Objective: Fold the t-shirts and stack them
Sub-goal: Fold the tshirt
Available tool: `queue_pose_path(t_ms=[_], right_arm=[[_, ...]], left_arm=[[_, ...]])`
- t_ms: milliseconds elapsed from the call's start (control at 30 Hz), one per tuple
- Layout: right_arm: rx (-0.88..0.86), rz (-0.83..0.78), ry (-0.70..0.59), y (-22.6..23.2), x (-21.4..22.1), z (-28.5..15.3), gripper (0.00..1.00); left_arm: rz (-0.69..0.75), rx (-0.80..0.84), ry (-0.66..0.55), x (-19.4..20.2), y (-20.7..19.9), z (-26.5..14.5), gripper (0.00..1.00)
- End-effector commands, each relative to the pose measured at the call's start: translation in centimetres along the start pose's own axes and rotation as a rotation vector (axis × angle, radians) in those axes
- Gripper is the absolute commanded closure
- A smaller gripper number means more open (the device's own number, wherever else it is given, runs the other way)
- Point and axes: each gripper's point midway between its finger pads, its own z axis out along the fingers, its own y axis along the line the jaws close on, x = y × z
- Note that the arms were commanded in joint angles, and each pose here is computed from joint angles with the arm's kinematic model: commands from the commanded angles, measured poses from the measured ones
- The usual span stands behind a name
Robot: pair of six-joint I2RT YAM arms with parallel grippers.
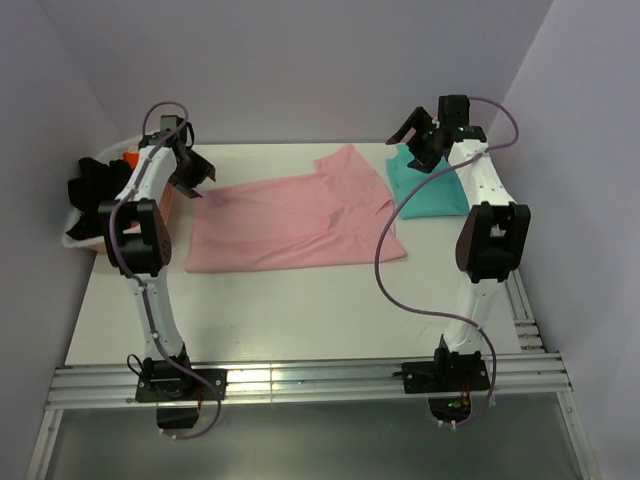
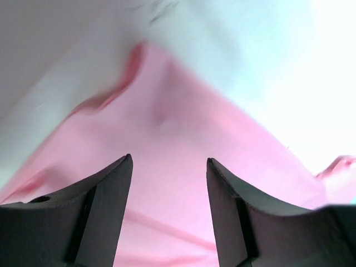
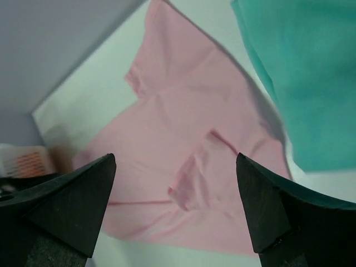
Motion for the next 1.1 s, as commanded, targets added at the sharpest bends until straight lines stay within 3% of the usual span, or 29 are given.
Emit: queue_pose_path(t_ms=[0,67,133,267,400,600,767,900,1067], right_arm=[[0.251,-0.191,0.026,-3.0,3.7,-4.4,0.04],[0.414,-0.220,0.107,-6.4,7.4,-5.5,0.05],[0.470,-0.210,0.153,-8.7,10.6,-7.0,0.05],[0.441,-0.201,0.150,-9.6,13.2,-9.0,0.04],[0.434,-0.155,0.195,-10.9,15.8,-9.4,0.04],[0.407,-0.179,0.175,-10.2,15.4,-9.3,0.04],[0.374,-0.215,0.175,-9.4,15.1,-9.9,0.04],[0.325,-0.238,0.167,-9.0,15.5,-10.5,0.04],[0.293,-0.257,0.172,-9.7,16.9,-11.7,0.04]], left_arm=[[-0.001,-0.163,-0.229,-6.2,7.3,-7.6,0.38],[0.045,-0.202,-0.188,-4.3,9.3,-7.1,0.38],[0.082,-0.222,-0.149,-2.6,10.3,-7.5,0.41],[0.159,-0.247,-0.076,2.2,12.7,-5.8,0.43],[0.210,-0.162,-0.009,4.9,11.8,-5.0,0.43],[0.253,-0.005,0.175,8.4,8.9,-2.1,0.44],[0.244,0.109,0.199,7.2,5.2,-1.2,0.43],[0.228,0.299,0.320,7.2,2.0,0.5,0.44],[0.188,0.510,0.253,3.6,-3.9,-2.3,0.44]])
